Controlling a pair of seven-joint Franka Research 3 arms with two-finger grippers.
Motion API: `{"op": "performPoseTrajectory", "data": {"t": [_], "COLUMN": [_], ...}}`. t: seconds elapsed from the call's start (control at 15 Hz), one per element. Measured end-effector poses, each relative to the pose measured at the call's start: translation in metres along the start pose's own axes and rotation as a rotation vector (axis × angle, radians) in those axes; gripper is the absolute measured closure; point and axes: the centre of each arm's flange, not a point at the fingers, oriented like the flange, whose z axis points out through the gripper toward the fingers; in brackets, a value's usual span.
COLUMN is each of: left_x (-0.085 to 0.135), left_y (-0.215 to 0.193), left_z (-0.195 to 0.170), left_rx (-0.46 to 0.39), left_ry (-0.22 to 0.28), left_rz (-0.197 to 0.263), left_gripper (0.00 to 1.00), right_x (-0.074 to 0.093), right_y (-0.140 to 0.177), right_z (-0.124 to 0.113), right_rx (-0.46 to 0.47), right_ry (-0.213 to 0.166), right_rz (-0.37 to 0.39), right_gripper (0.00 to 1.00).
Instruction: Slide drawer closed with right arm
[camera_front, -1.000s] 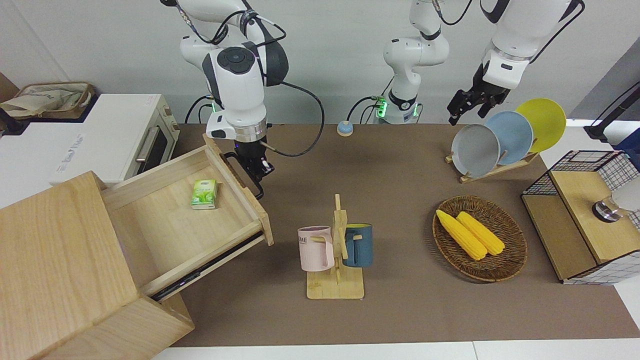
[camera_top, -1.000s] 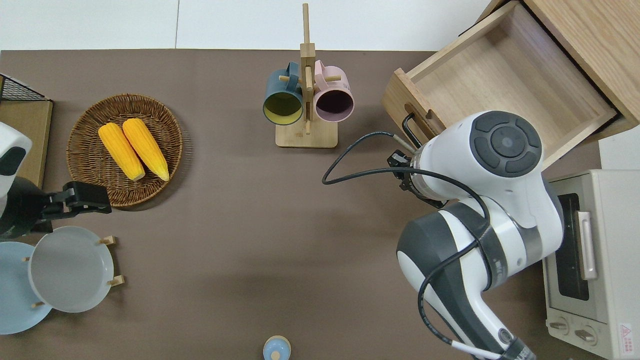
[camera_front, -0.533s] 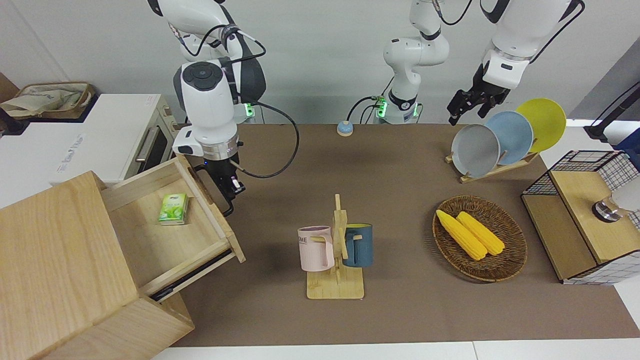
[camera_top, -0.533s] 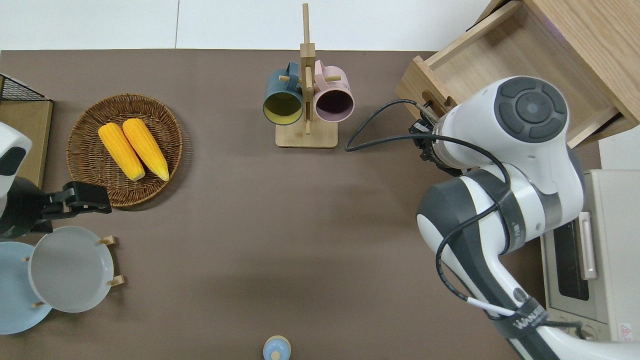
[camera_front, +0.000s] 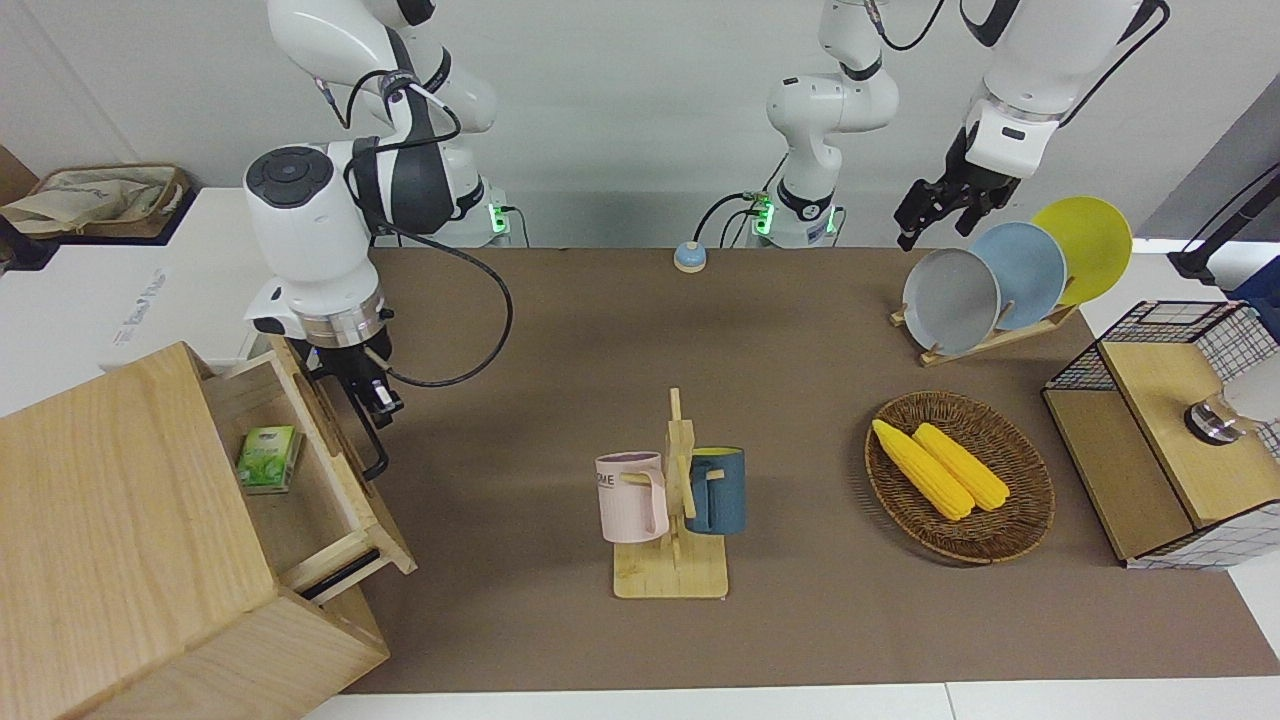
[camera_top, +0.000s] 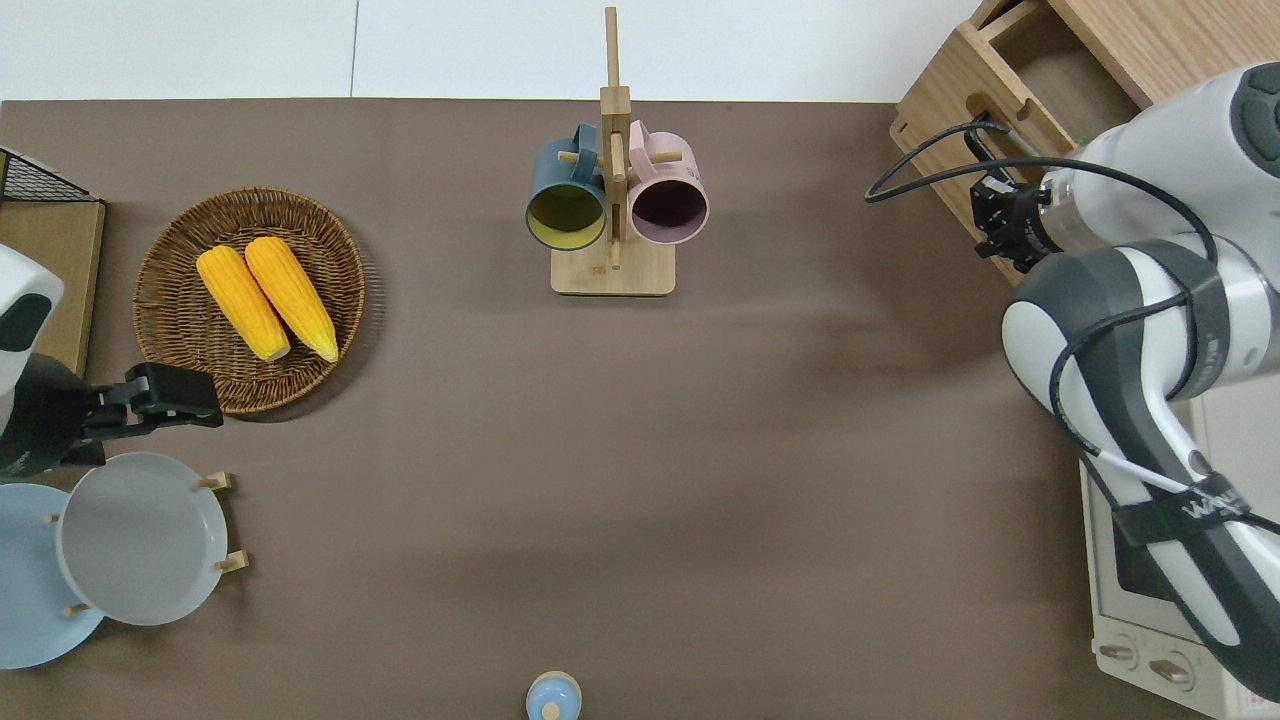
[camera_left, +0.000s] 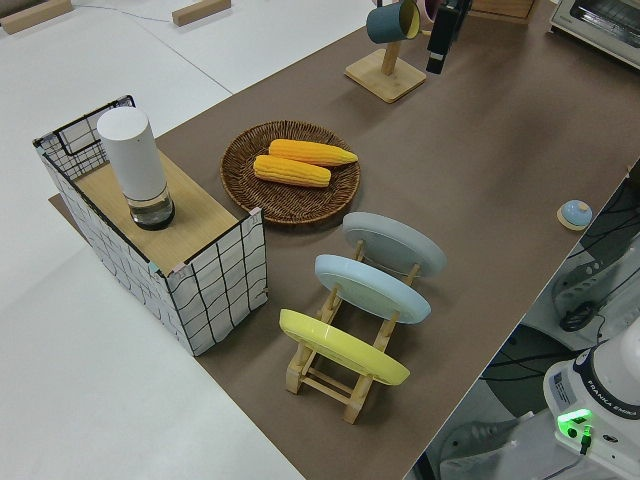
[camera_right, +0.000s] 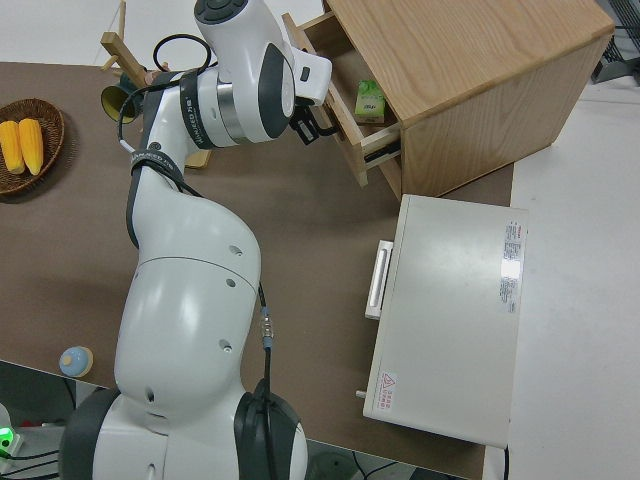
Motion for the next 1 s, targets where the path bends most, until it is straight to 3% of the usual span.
{"op": "performPoseTrajectory", "data": {"t": [0.6,1.0], "left_x": [0.0,0.0], "left_y": [0.0,0.0], "left_z": [0.0,0.0], "left_rx": [0.0,0.0], "left_ry": [0.0,0.0], "left_rz": [0.0,0.0], "left_gripper": [0.0,0.0], "right_x": [0.058,0.062], "right_y": [0.028,0.029], "right_z": [0.007,0.013], "right_rx": [0.006,0.003], "right_ry": [0.032,0.032], "right_rz": [-0.003,-0.007], "right_gripper": [0.99,0.99]}}
